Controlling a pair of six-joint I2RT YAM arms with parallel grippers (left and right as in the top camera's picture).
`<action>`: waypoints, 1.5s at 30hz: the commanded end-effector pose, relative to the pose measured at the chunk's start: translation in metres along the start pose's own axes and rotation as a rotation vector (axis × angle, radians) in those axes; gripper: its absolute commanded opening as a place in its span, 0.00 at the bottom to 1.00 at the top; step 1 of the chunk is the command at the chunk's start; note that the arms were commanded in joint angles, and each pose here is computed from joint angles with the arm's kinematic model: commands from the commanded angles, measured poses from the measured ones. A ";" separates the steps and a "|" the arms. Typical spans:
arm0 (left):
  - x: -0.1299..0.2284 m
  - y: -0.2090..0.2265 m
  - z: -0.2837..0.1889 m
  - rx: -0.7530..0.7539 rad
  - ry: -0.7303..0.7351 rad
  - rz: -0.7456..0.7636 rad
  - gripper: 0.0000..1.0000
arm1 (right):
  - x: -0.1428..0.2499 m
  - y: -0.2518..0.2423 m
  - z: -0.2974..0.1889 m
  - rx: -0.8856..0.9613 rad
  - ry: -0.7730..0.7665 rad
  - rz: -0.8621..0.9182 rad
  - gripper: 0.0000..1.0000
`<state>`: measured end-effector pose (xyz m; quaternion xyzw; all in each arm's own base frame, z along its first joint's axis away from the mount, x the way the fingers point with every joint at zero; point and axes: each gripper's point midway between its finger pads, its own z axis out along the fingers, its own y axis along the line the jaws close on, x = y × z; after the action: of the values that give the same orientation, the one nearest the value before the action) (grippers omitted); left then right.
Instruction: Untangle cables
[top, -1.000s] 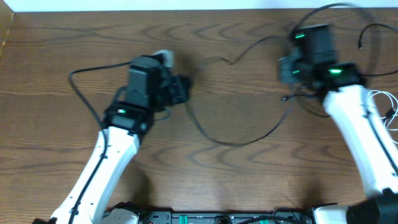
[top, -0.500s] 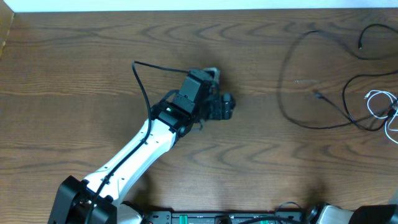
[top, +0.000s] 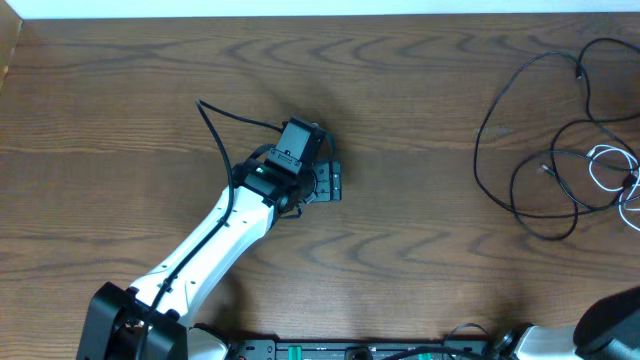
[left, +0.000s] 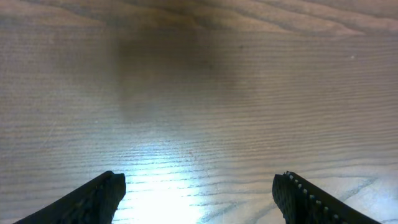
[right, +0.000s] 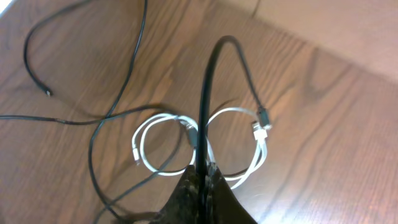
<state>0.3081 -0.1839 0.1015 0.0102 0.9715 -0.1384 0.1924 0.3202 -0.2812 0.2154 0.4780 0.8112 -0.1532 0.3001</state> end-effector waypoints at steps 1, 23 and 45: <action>-0.001 0.004 -0.004 -0.021 -0.004 0.015 0.81 | 0.001 0.030 0.006 -0.132 0.026 -0.023 0.26; -0.006 0.065 -0.023 -0.115 0.018 -0.133 0.81 | 0.239 0.138 -0.040 -0.449 0.559 -0.884 0.71; -0.005 0.076 -0.027 -0.131 0.026 -0.166 0.81 | 0.345 0.100 0.024 -0.365 0.596 -0.993 0.51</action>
<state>0.3063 -0.1057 0.1012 -0.0828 0.9795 -0.0915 0.1591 0.3122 -0.0089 -0.0027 0.0000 0.9981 0.0103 0.0606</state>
